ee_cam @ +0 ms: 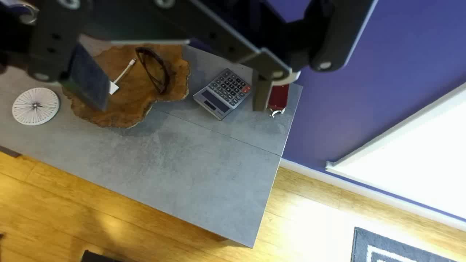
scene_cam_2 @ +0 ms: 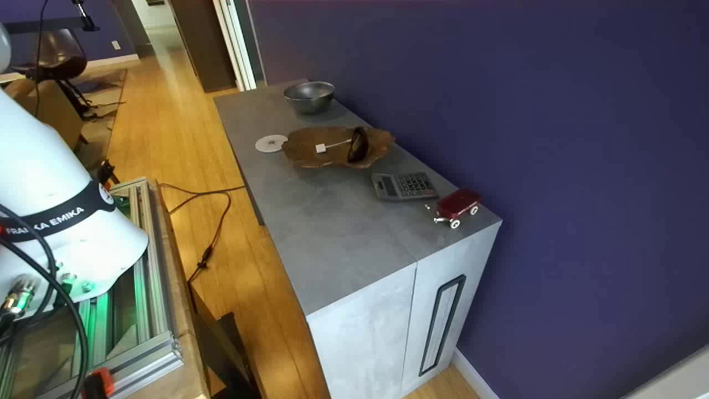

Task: Put the wagon in the silver bowl

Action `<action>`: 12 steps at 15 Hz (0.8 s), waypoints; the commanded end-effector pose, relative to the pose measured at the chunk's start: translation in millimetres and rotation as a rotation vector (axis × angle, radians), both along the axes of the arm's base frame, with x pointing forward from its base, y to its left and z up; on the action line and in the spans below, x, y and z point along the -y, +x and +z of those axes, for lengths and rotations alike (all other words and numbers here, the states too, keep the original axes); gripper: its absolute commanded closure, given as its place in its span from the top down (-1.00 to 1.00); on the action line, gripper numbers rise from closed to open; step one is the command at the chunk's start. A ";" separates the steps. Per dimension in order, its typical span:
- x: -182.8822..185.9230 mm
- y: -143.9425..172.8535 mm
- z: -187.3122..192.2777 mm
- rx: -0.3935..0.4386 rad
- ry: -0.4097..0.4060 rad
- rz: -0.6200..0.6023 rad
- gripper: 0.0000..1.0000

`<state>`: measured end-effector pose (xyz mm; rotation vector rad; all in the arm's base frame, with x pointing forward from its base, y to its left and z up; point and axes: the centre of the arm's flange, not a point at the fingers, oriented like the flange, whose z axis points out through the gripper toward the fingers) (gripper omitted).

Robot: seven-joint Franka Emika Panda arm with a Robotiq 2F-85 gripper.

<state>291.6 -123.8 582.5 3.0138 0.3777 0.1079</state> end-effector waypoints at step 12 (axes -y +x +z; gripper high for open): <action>-22.5 76.5 -48.3 0.015 -0.130 -0.013 1.00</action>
